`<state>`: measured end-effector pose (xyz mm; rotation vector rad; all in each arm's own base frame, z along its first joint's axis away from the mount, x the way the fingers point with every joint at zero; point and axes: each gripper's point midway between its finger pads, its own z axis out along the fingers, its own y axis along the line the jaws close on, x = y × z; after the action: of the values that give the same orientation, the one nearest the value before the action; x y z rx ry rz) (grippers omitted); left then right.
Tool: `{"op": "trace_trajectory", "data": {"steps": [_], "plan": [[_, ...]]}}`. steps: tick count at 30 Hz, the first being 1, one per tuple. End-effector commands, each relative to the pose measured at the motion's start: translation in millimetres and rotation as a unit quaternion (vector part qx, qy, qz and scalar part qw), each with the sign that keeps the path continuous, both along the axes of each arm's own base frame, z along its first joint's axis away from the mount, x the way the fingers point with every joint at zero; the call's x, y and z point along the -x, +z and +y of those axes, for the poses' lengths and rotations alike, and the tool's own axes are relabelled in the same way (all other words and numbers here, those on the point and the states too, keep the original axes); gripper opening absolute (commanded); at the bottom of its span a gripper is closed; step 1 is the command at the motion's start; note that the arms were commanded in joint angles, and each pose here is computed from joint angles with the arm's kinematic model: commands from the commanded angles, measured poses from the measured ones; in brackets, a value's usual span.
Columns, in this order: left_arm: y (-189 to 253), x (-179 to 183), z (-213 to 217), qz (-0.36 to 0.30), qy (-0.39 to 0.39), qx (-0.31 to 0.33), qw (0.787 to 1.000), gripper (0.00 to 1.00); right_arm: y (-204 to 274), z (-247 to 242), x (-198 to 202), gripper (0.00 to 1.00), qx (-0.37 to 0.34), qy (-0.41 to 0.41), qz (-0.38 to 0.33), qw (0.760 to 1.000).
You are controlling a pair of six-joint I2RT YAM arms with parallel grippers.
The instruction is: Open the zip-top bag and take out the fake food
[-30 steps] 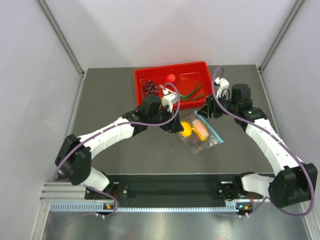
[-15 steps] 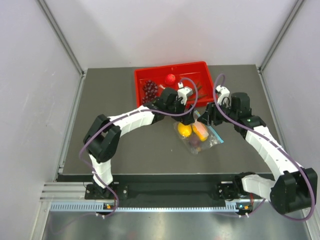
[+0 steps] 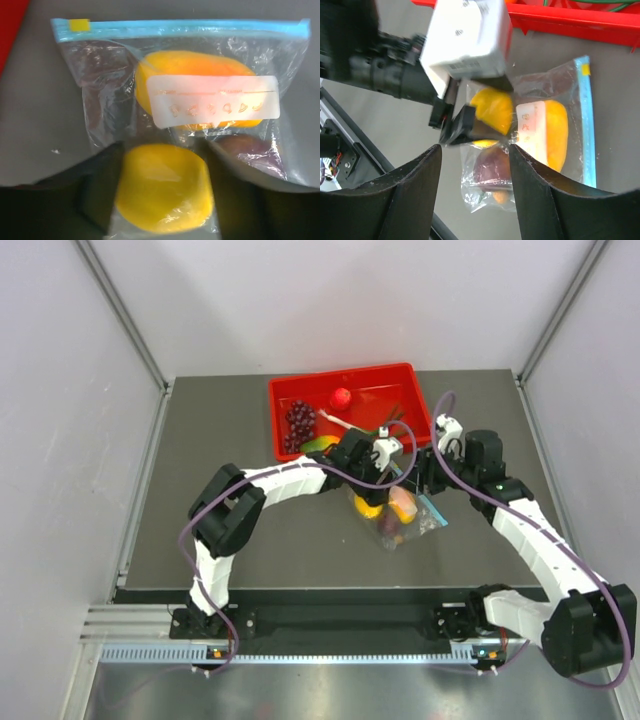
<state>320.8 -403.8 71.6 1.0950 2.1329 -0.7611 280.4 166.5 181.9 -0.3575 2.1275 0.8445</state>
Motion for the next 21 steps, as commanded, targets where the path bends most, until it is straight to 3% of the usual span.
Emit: {"op": "trace_trajectory", "data": {"steps": [1,3,6,7,8,17,21], "plan": [[-6.3,-0.7,-1.3,-0.003,-0.023,-0.014,1.000,0.63,12.7,-0.9,-9.4,0.57,-0.012,0.000,-0.026,1.000],[-10.1,1.1,-0.3,0.001,-0.024,-0.016,1.000,0.41,12.5,-4.1,-12.5,0.57,-0.012,-0.004,-0.027,1.000],[-14.4,5.5,3.1,0.005,-0.028,-0.023,0.999,0.22,6.9,-7.6,-13.6,0.57,-0.011,-0.006,-0.021,1.000],[-16.9,9.6,6.0,0.009,-0.030,-0.028,0.999,0.08,4.6,-9.5,-13.8,0.57,-0.009,-0.007,-0.018,1.000],[-17.5,12.5,8.4,0.010,-0.032,-0.030,0.999,0.03,2.9,-13.0,-15.1,0.57,-0.007,-0.011,-0.016,1.000],[41.4,64.7,23.0,-0.095,-0.078,0.000,0.992,0.00,-8.7,-17.9,-16.0,0.59,-0.002,0.024,0.005,1.000],[55.7,77.4,31.7,-0.142,-0.071,-0.002,0.987,0.00,-20.9,-7.4,-13.5,0.60,-0.038,0.057,0.054,0.996]]}}
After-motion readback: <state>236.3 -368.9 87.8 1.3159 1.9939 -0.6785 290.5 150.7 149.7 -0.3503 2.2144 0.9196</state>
